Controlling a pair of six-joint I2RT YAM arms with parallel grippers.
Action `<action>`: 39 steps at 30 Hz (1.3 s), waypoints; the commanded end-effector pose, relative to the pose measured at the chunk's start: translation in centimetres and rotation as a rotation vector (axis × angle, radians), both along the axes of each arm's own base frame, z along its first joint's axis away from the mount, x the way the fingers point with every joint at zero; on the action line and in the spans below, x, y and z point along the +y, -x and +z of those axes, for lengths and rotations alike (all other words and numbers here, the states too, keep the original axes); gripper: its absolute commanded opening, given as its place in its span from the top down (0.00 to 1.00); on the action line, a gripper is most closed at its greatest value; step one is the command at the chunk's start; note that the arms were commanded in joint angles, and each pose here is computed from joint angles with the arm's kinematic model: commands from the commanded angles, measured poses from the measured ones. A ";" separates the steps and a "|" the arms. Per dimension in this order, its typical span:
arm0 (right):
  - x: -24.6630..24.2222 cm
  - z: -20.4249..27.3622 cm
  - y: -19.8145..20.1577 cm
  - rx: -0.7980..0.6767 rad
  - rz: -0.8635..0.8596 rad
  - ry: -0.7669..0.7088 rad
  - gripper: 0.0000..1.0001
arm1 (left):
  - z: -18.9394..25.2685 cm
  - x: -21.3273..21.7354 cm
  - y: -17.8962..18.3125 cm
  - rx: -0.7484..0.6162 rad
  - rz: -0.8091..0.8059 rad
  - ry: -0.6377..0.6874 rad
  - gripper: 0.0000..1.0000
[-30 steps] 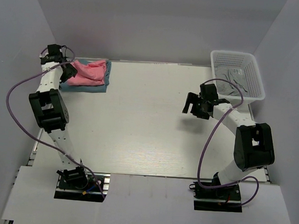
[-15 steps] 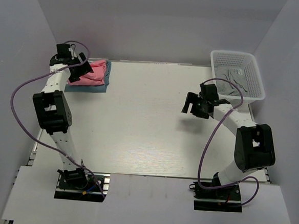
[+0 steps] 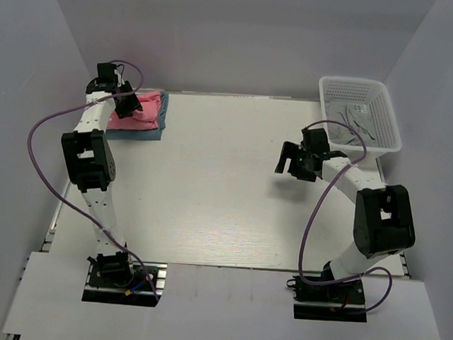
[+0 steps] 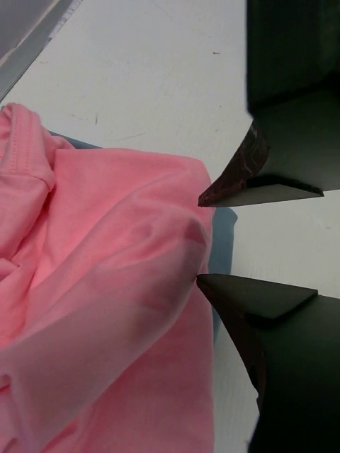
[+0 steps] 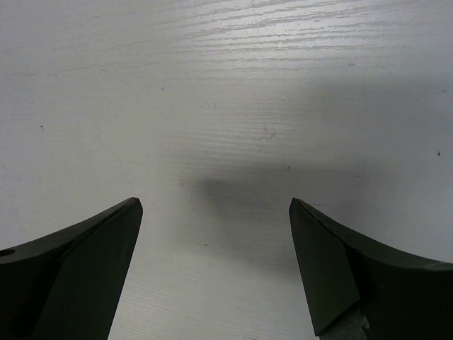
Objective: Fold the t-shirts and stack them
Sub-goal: Put the neatly folded tshirt into the corner of the board with the left arm
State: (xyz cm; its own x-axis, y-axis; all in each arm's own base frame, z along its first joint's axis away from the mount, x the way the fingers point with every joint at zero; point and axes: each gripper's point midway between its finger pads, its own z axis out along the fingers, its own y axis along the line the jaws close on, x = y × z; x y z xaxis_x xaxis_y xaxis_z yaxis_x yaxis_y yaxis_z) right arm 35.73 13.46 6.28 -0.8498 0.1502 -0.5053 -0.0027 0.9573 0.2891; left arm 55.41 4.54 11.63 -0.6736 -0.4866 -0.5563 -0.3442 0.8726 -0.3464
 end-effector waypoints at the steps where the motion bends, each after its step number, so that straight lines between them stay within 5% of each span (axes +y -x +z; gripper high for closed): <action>1: -0.1 0.2 -0.5 -0.019 0.005 0.006 0.10 | 1.6 0.9 -1.1 -0.046 0.040 -0.017 0.48; 7: -0.2 -0.2 -0.6 -0.005 -0.001 0.019 0.10 | 1.4 1.0 -2.7 -0.062 0.034 -0.012 0.59; 11: -0.2 -0.1 -0.9 -0.008 -0.002 0.023 0.10 | 1.0 1.0 -2.7 -0.052 0.027 -0.017 0.90; 14: -0.3 -0.3 -0.8 0.001 -0.006 0.028 0.10 | 0.5 1.0 -2.7 -0.043 0.027 -0.016 1.00; 24: -0.3 -0.6 -1.0 0.012 -0.006 0.031 0.10 | 4.5 1.3 -4.2 -0.219 0.014 -0.056 1.00; 39: -1.0 0.8 -1.6 -0.016 -0.047 0.063 0.10 | 5.2 2.3 -8.8 -0.303 -0.010 -0.032 1.00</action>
